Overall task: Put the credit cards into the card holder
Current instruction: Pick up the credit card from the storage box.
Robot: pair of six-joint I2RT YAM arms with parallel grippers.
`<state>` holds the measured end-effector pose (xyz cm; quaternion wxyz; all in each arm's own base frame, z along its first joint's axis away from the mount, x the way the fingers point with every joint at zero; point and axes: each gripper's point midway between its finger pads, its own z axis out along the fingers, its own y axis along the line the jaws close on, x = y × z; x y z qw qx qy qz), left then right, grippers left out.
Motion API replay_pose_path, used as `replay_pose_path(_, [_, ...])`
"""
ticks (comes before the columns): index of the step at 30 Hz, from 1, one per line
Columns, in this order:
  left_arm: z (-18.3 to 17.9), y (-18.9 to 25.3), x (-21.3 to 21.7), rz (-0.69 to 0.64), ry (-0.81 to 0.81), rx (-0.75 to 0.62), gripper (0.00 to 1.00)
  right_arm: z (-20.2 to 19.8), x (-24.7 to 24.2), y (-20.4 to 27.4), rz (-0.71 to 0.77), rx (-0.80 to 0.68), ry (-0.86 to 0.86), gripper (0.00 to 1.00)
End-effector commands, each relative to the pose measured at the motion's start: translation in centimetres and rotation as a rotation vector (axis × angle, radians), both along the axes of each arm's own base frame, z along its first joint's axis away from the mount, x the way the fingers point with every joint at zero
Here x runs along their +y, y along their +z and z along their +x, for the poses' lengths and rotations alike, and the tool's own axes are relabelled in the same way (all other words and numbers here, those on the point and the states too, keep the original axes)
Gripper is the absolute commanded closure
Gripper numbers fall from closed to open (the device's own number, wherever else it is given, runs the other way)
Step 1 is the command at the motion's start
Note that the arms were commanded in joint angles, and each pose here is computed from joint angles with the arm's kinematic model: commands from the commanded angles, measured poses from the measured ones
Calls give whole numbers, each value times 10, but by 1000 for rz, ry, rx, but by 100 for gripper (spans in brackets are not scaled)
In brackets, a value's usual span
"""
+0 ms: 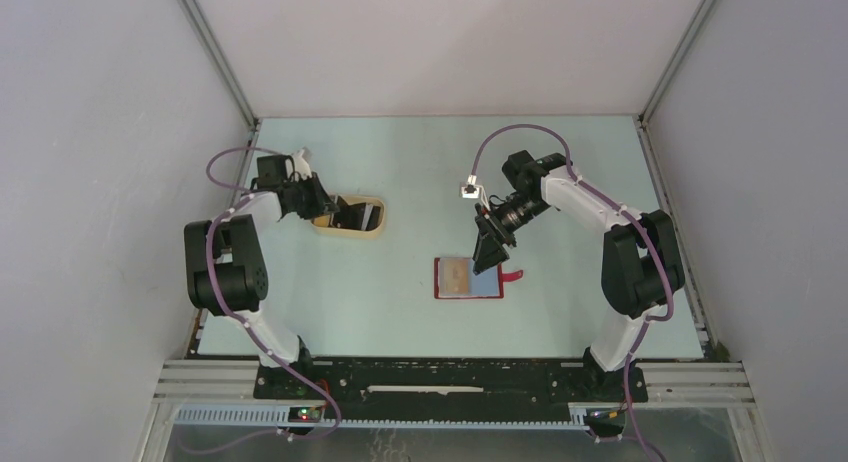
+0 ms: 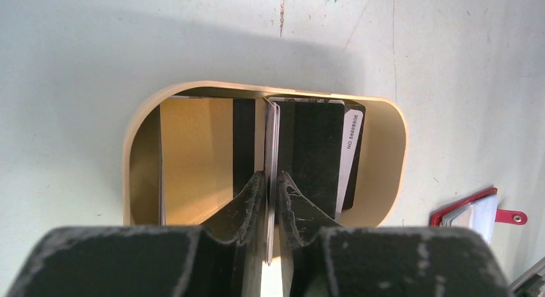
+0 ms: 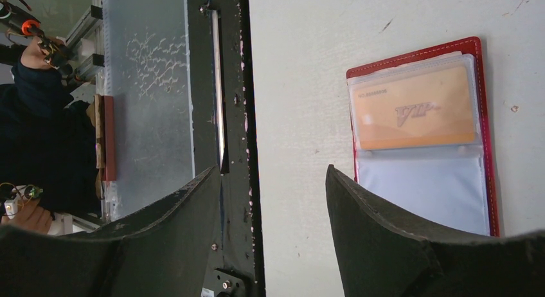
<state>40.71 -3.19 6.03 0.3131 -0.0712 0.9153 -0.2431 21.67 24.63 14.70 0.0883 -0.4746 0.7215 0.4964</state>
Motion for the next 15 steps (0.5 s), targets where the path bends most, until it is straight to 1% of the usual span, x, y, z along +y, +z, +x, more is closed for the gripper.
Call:
replay_pose_path(1, [-1, 15, 1, -27, 7, -48, 83, 5, 3, 13, 40, -30, 5, 30])
replay_pose_path(3, [-1, 14, 1, -31, 9, -48, 85, 5, 3, 13, 40, -29, 5, 30])
replay_pose_path(6, [-2, 13, 2, -37, 12, -45, 91, 5, 3, 13, 41, -30, 5, 30])
replay_pose_path(15, [-1, 19, 3, -57, 18, -69, 91, 5, 3, 13, 40, -29, 5, 30])
